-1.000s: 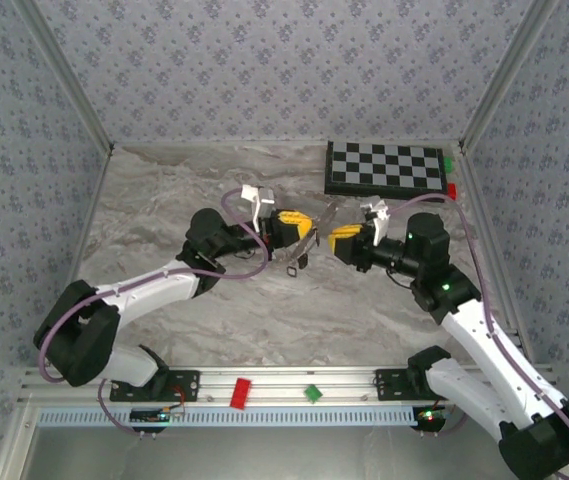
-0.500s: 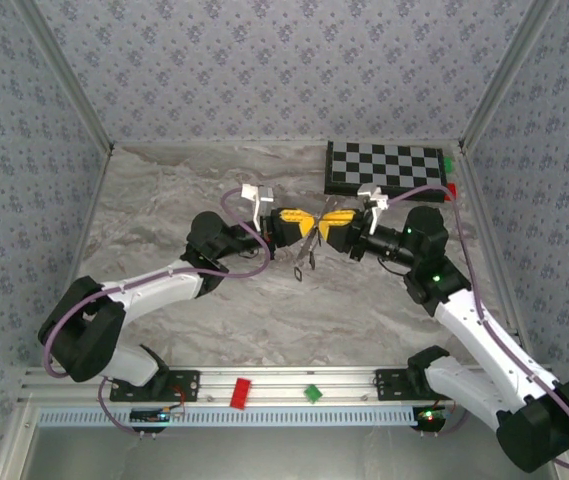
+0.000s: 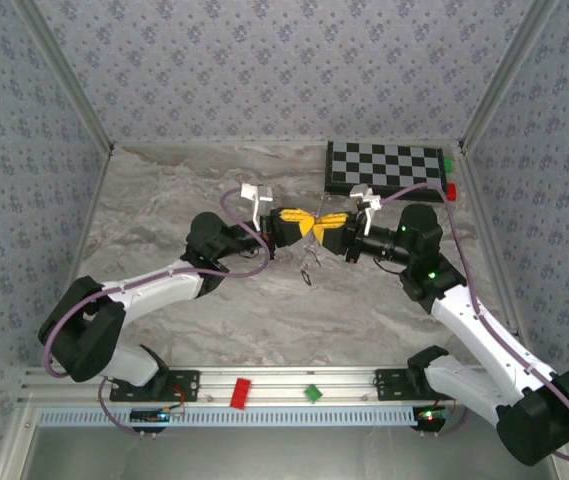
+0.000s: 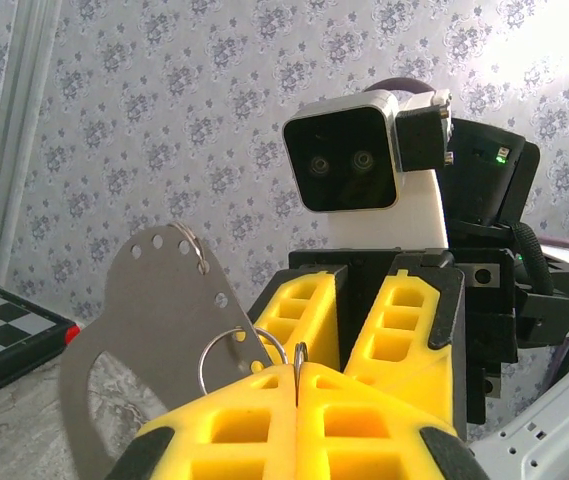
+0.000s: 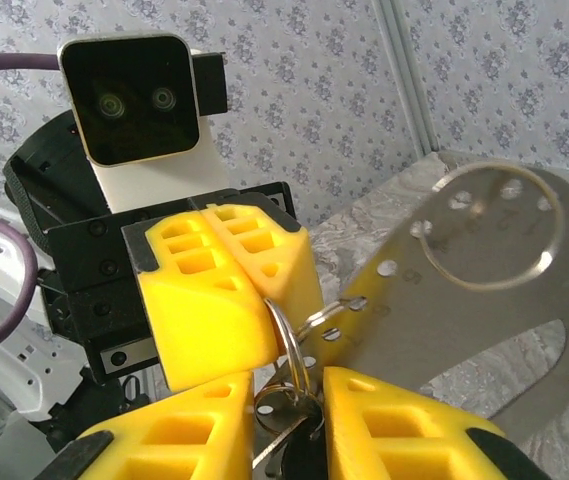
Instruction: Put the keys on the keyring
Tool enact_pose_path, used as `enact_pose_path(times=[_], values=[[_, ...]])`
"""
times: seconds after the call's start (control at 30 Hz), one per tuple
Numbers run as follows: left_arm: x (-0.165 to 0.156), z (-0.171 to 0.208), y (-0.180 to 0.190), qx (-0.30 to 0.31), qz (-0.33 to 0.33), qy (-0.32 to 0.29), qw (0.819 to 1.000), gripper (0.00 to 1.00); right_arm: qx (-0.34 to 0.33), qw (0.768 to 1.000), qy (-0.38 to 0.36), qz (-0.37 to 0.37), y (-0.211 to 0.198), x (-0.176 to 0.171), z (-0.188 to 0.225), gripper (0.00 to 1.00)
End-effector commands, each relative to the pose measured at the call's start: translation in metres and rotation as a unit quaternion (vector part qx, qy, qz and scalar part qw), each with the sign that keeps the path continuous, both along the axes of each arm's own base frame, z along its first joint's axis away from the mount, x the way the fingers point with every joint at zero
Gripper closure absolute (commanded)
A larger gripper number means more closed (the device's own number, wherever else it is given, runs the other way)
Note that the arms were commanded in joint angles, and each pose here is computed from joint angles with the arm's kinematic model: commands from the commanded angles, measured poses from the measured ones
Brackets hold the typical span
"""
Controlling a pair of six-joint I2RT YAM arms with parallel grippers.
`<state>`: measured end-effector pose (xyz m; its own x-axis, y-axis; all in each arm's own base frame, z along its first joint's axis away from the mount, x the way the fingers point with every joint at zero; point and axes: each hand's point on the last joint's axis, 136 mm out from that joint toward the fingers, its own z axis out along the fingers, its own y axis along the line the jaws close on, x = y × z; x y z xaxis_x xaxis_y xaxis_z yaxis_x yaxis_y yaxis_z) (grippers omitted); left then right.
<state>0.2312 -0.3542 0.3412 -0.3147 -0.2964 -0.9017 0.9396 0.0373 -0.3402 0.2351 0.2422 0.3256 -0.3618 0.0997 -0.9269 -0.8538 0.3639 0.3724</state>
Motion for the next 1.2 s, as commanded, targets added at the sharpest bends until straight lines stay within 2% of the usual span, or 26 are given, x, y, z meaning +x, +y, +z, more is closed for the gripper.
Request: enact_pose_path(times=[0.0, 0.17, 0.27, 0.33, 0.4, 0.47, 0.7, 1.0, 1.17], values=[[-0.006, 0.013, -0.001, -0.020, -0.011, -0.020, 1.000, 1.00, 0.014, 0.999, -0.039, 0.022, 0.004, -0.008, 0.025, 0.78], [-0.006, 0.010, -0.002, -0.017, -0.015, -0.016, 1.000, 1.00, 0.016, 0.998, -0.046, 0.031, 0.006, -0.012, 0.028, 0.83], [-0.005, 0.009, -0.003, -0.015, -0.016, -0.015, 1.000, 1.00, 0.015, 0.998, -0.051, 0.030, 0.006, -0.012, 0.029, 0.92], [-0.005, 0.007, -0.004, -0.013, -0.017, -0.013, 1.000, 1.00, 0.016, 0.998, -0.054, 0.027, 0.005, -0.012, 0.030, 0.92], [-0.006, 0.007, -0.004, -0.012, -0.019, -0.013, 1.000, 1.00, 0.015, 0.998, -0.061, 0.020, 0.003, -0.012, 0.031, 0.89], [-0.005, 0.007, -0.004, -0.012, -0.018, -0.012, 1.000, 1.00, 0.013, 0.998, -0.061, 0.009, 0.001, -0.010, 0.030, 0.77], [-0.006, 0.010, -0.001, -0.015, -0.011, -0.015, 1.000, 1.00, 0.015, 0.998, -0.049, -0.031, -0.014, -0.002, 0.027, 0.78], [-0.005, 0.010, 0.000, -0.014, -0.008, -0.016, 1.000, 1.00, 0.007, 0.998, -0.039, -0.040, -0.020, -0.005, 0.010, 0.75], [-0.004, 0.011, 0.000, -0.015, -0.004, -0.011, 1.000, 1.00, -0.022, 0.998, -0.045, -0.047, -0.019, -0.008, -0.007, 0.65]])
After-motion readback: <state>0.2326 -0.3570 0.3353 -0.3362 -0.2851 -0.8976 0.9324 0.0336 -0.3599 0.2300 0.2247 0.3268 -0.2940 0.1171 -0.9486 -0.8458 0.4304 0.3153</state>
